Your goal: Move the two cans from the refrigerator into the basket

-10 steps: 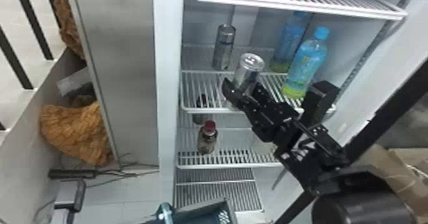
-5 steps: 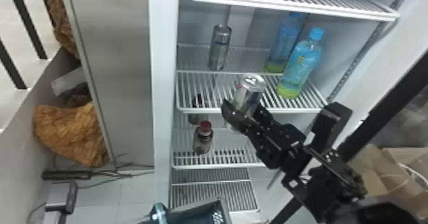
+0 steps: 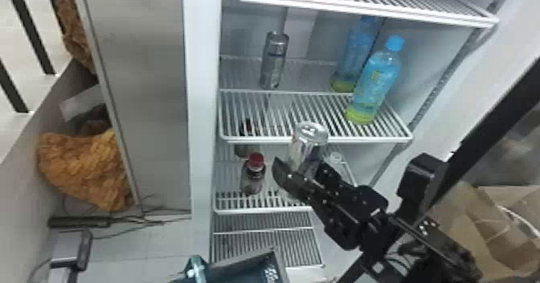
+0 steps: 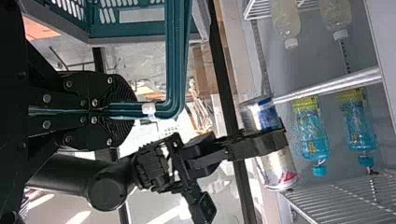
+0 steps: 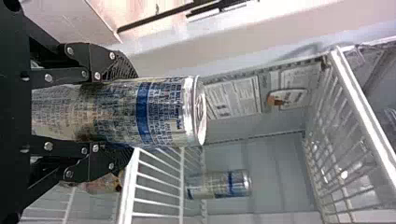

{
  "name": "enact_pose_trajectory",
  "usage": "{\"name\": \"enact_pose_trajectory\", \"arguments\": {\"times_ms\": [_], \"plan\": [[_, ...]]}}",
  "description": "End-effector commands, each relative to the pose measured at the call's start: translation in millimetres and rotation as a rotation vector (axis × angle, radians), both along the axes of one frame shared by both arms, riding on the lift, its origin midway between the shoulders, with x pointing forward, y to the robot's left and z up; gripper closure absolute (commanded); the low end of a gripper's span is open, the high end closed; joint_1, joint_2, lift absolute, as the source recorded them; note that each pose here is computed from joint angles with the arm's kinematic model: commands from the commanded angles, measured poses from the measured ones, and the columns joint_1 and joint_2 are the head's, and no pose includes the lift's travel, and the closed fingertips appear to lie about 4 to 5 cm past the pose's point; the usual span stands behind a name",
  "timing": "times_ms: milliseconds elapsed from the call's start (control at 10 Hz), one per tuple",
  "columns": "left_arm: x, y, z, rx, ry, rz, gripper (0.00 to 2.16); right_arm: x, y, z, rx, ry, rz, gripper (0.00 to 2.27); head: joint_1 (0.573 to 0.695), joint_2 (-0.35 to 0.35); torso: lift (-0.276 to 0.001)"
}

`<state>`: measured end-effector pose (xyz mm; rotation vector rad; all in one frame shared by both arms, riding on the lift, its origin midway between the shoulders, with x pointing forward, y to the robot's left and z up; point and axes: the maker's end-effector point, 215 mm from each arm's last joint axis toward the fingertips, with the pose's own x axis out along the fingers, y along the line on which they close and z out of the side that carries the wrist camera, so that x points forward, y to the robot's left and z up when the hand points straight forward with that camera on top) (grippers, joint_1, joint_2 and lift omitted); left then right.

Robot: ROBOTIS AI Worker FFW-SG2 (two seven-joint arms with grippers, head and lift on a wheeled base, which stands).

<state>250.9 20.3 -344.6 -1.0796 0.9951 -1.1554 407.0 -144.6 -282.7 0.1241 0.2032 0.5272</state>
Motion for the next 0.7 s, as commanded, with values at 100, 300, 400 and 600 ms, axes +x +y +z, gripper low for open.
{"name": "enact_pose_trajectory", "arguments": {"times_ms": [100, 300, 400, 600], "plan": [[-1.7, -0.5, -0.3, 0.000, 0.003, -0.005, 1.20, -22.3, 7.4, -13.9, -0.002, 0.071, 0.044, 1.07, 0.695, -0.218, -0.035], [1.1, 1.8, 0.4, 0.001, 0.000, 0.003, 1.20, -33.6, 12.1, -31.8, -0.016, 0.137, 0.082, 1.07, 0.695, -0.211, -0.035], [1.1, 1.8, 0.4, 0.001, 0.000, 0.003, 1.20, -39.8, 15.3, -41.2, -0.015, 0.173, 0.104, 1.07, 0.695, -0.209, -0.035], [1.1, 1.8, 0.4, 0.001, 0.000, 0.003, 1.20, -48.6, 23.4, -59.7, -0.004, 0.231, 0.153, 1.07, 0.695, -0.197, -0.035]]}}
